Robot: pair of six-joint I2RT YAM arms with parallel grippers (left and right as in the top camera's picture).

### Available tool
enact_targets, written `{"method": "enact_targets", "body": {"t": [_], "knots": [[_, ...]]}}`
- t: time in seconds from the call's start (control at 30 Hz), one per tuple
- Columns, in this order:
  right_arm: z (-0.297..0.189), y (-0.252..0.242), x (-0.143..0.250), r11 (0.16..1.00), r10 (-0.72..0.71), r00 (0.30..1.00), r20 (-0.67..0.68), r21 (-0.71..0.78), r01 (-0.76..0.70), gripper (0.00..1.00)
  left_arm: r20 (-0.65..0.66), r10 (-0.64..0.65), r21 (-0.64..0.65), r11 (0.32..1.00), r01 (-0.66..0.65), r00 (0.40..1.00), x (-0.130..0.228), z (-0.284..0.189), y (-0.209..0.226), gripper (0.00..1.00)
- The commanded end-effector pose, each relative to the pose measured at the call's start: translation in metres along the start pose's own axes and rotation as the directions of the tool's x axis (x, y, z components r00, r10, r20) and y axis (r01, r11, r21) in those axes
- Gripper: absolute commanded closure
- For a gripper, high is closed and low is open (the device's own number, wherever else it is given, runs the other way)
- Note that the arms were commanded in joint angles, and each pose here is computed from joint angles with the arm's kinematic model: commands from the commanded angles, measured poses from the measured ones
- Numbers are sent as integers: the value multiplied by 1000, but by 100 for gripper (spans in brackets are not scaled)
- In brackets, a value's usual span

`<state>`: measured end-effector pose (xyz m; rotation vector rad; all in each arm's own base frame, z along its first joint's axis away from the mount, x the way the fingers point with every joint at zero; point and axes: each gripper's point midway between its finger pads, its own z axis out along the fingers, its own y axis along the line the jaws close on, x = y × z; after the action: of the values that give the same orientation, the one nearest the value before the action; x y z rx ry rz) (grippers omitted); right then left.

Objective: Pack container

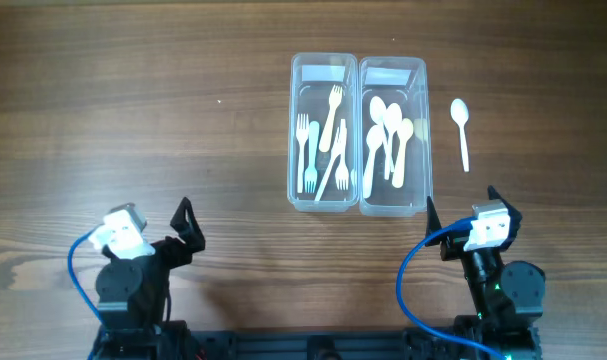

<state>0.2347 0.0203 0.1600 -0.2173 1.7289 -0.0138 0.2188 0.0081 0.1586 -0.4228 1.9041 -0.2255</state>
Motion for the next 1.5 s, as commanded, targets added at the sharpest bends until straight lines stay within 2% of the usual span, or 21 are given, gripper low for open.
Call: {"method": "enact_targets", "body": {"t": [0.0,0.37,0.57,1.47], "knots": [[1,-1,3,1000,-6,1000,0,13,6,0,7,-20,41,999,20,1000,18,8,1,0],[1,-1,3,1000,-6,1000,0,12,6,0,15,-20,45,999,19,1000,27,12,4,0],[1,-1,3,1000,-7,1000,0,13,7,0,-105,-16,-9,1000,15,994,57,11,17,0],[1,-2,3,1000,-6,1000,0,13,6,0,-125,-16,-19,1000,14,992,62,10,19,0]]}}
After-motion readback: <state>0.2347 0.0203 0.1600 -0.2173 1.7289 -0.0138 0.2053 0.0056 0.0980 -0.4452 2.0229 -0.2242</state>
